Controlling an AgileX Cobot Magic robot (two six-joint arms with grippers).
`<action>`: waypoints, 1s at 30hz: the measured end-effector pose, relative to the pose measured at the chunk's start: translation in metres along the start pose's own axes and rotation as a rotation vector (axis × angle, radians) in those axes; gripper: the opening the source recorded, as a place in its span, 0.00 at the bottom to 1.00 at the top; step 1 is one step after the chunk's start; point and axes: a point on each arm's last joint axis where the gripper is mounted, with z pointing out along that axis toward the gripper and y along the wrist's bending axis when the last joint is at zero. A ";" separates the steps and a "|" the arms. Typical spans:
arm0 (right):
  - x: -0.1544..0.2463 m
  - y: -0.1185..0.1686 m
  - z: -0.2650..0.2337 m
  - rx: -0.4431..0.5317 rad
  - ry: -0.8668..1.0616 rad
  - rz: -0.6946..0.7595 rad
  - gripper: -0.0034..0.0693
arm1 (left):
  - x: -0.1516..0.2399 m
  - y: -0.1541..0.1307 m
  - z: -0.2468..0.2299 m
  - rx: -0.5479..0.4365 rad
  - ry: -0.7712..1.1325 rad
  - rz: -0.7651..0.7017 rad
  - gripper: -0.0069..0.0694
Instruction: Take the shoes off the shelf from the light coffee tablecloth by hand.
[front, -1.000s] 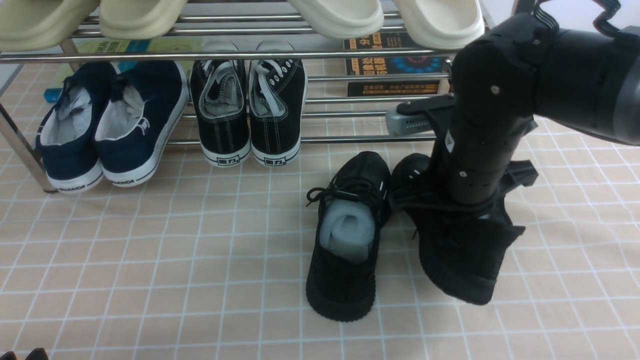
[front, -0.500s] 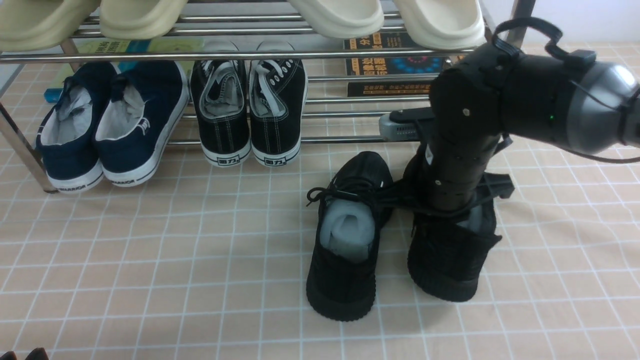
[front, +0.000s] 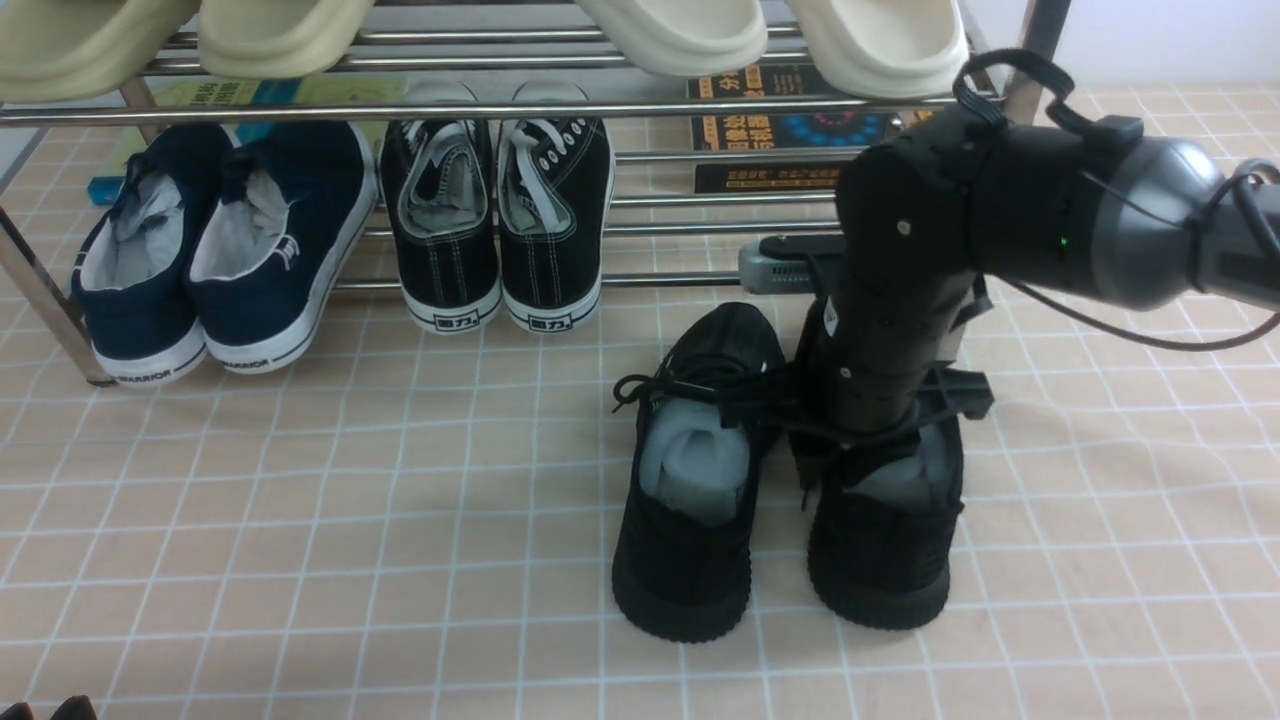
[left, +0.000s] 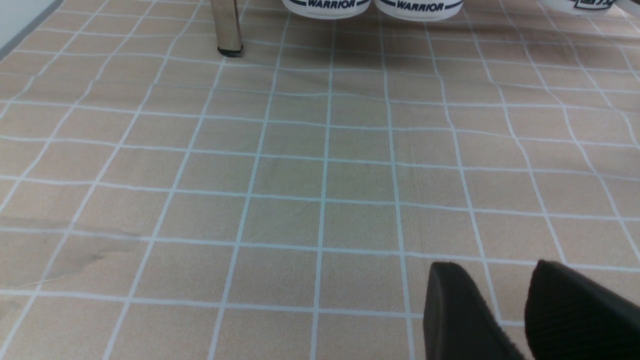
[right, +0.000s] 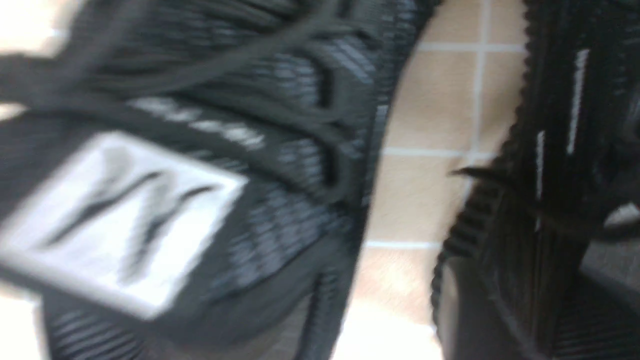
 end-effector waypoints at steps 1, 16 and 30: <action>-0.001 0.002 -0.006 -0.002 0.007 -0.011 0.44 | 0.000 0.000 0.000 0.000 0.000 0.000 0.41; 0.001 0.010 -0.126 -0.128 -0.181 -0.377 0.15 | 0.000 0.000 0.000 0.000 0.000 0.000 0.41; 0.138 -0.081 -0.228 -0.207 -0.375 -0.439 0.03 | 0.000 0.000 0.000 0.000 0.000 0.000 0.41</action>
